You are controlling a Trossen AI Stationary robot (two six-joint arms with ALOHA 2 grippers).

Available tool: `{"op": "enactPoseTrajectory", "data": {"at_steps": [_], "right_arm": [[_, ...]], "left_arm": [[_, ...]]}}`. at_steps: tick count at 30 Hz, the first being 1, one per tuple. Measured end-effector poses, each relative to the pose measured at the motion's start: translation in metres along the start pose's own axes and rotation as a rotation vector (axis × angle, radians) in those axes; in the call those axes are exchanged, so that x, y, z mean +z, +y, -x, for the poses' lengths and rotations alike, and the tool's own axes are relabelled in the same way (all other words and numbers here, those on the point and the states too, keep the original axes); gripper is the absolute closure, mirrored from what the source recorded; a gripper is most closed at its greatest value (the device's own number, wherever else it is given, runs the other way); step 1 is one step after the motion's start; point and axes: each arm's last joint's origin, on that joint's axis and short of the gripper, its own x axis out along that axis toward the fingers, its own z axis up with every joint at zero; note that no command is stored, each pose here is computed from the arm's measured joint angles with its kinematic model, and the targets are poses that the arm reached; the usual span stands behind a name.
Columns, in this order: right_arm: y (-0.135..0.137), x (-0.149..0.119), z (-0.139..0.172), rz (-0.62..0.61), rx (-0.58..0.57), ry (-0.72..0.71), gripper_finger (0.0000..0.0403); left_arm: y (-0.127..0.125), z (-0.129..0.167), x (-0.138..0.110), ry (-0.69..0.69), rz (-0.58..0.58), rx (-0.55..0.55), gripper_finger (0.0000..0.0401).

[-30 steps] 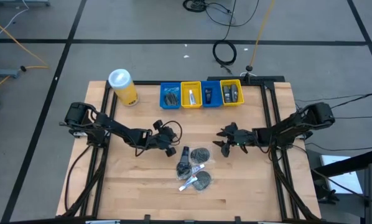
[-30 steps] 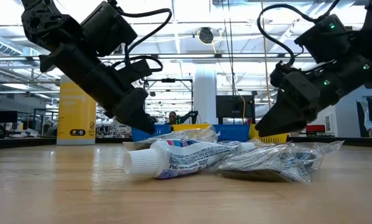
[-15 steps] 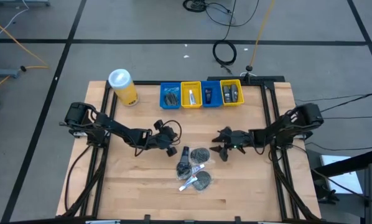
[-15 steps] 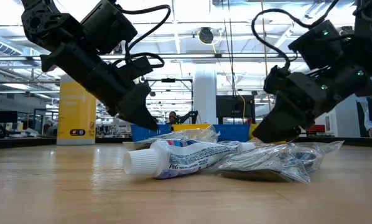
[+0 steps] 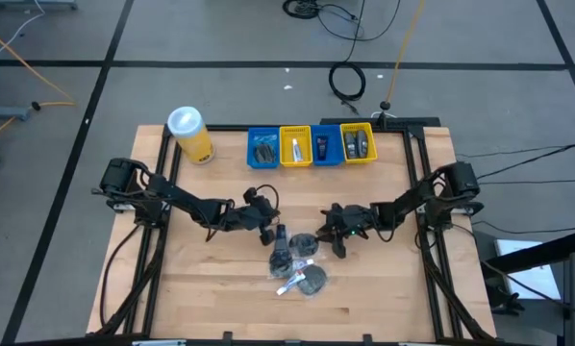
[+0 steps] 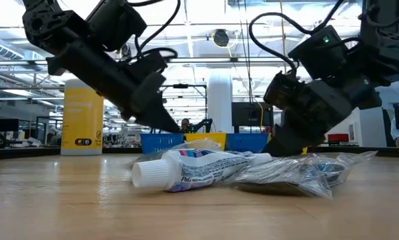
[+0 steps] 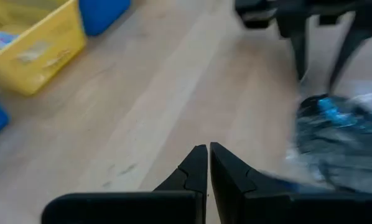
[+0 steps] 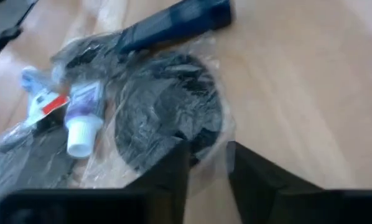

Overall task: Pick & Place Travel size toiletries
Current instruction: Put the black comb into the left blue bin

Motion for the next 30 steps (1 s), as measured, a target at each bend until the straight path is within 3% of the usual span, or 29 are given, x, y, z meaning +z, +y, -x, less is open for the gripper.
{"op": "enactPoseTrajectory", "data": {"at_steps": [4,8,11,16,24,30], "right_arm": [[0.001,0.005,0.003,0.062,-0.020,-0.028,0.0391],[0.010,0.014,0.011,0.113,-0.108,-0.097,0.0391],[0.022,0.019,0.020,0.204,-0.189,-0.137,0.0400],[0.046,0.026,0.033,0.338,-0.295,-0.240,0.0402],[0.058,0.028,0.038,0.416,-0.304,-0.290,0.0402],[0.058,0.030,0.039,0.421,-0.303,-0.310,0.0402]], "left_arm": [[-0.006,0.001,0.009,-0.063,-0.064,-0.141,0.0380],[-0.012,0.003,0.017,-0.144,-0.122,-0.244,0.0379],[-0.013,0.004,0.022,-0.200,-0.134,-0.252,0.0365],[-0.006,0.001,0.029,-0.240,-0.138,-0.269,0.0279],[-0.013,-0.022,0.042,-0.235,-0.111,-0.408,0.0117],[-0.031,-0.060,0.036,-0.115,-0.076,-0.521,0.0077]]}}
